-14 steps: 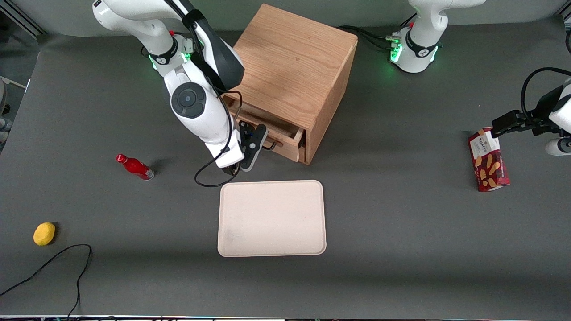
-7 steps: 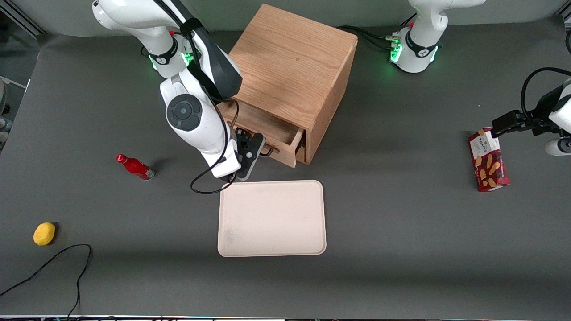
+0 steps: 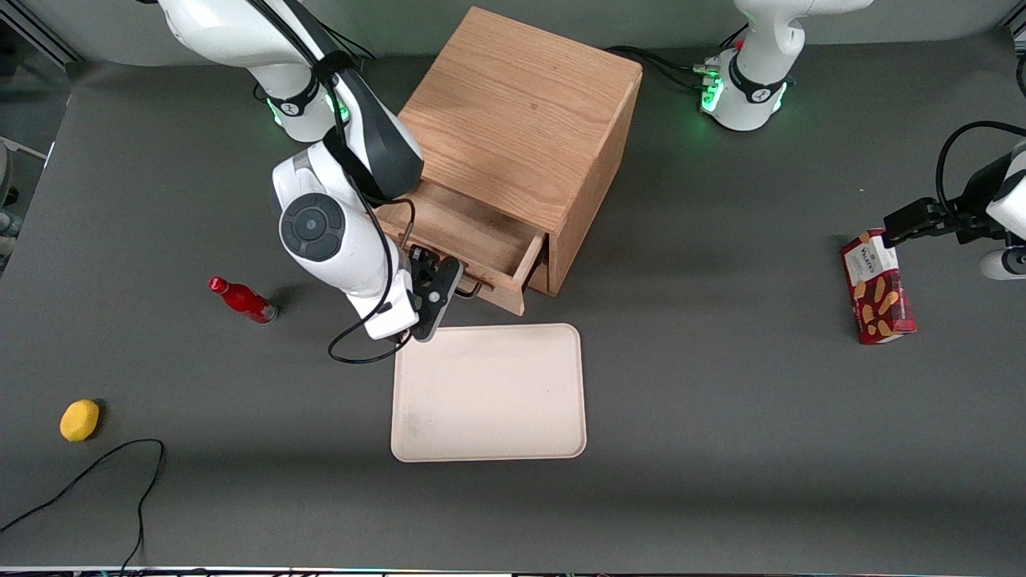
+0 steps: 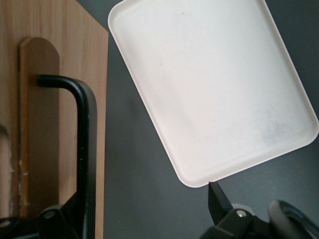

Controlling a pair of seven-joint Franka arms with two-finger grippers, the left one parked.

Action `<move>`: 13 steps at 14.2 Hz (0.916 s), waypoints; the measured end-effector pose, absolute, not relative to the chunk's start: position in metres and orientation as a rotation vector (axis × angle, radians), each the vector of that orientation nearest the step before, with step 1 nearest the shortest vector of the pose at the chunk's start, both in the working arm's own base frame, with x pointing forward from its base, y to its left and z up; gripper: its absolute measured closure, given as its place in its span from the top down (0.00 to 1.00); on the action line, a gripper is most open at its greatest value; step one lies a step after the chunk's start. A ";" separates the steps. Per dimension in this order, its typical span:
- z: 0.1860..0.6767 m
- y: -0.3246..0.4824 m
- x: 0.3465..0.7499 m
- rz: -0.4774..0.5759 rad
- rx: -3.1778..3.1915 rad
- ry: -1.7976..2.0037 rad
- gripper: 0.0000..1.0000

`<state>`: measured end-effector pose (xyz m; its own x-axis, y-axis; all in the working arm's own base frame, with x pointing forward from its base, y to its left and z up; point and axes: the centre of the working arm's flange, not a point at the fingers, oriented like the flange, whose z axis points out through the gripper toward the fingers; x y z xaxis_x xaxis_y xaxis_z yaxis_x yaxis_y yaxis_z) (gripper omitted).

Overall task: Open upper drawer
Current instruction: 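Pull the handle outward with the right gripper, sliding the drawer open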

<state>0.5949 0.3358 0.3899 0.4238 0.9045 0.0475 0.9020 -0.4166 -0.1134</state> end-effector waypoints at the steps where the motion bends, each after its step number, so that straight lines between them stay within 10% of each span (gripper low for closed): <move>1: 0.389 0.332 0.597 0.033 -2.547 -1.621 1.00; 13: 0.385 0.300 0.637 0.042 -2.529 -1.585 1.00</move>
<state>0.6365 0.3001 0.3853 0.4391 0.8965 0.0589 0.8921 -0.4273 -0.1469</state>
